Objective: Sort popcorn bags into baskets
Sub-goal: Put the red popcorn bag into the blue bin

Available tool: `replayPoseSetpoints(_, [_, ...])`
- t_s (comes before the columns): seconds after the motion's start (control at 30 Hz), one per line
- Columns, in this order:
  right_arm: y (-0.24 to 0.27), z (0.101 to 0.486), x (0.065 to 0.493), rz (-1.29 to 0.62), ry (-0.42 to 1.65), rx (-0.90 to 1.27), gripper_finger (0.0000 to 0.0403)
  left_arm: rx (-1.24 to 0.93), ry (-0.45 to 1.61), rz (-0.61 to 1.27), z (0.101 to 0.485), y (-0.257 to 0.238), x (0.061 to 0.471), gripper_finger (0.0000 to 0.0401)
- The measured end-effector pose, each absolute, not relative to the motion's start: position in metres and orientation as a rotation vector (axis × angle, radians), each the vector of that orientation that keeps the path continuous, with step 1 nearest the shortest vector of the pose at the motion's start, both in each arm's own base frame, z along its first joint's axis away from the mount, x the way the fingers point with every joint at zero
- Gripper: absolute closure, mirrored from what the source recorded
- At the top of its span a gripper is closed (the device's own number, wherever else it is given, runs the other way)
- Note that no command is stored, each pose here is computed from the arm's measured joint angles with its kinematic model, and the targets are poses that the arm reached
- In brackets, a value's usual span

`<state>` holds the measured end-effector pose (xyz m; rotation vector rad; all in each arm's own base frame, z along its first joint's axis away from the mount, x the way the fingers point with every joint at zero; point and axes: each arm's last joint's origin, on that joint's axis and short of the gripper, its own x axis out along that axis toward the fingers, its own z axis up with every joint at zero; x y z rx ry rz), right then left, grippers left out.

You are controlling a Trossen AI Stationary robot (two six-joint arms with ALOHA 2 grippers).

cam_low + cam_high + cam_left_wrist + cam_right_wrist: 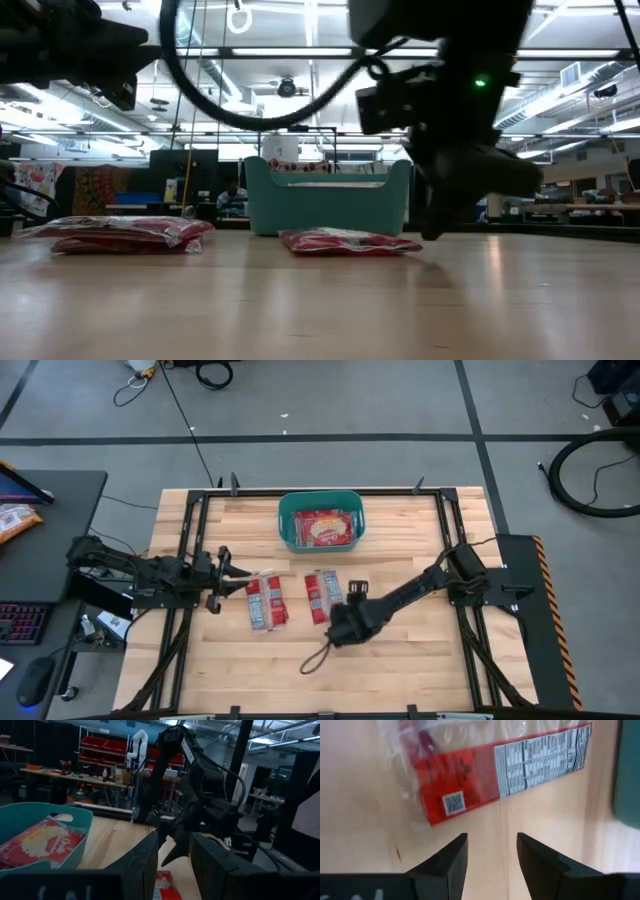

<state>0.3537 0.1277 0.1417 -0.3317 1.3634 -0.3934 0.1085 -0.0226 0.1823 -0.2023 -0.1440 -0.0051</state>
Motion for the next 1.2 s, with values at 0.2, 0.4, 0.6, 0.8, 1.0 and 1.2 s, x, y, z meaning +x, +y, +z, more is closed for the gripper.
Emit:
replayPoseSetpoints(0.2, [0.132,0.129,0.339,-0.388,1.335,-0.590,0.0230,-0.268,-0.021,0.004,0.170,-0.025,0.118,0.0284])
replayPoseSetpoints(0.4, [0.125,0.115,0.341,-0.337,1.296,-0.667,0.0231,-0.328,0.144,0.000,0.165,-0.031,0.135,0.0284])
replayPoseSetpoints(0.6, [0.117,0.114,0.350,-0.292,1.254,-0.707,0.0231,-0.219,0.287,-0.005,0.170,-0.041,0.163,0.0284])
replayPoseSetpoints(0.8, [0.118,0.116,0.369,-0.239,1.118,-0.699,0.0231,-0.076,0.421,-0.025,0.157,-0.051,0.183,0.0284])
replayPoseSetpoints(1.0, [0.120,0.123,0.387,-0.141,0.967,-0.702,0.0231,0.010,0.523,-0.013,0.149,-0.056,0.199,0.0284])
replayPoseSetpoints(1.2, [0.116,0.123,0.388,-0.154,0.981,-0.778,0.0231,0.054,0.620,0.031,0.151,-0.060,0.217,0.0284])
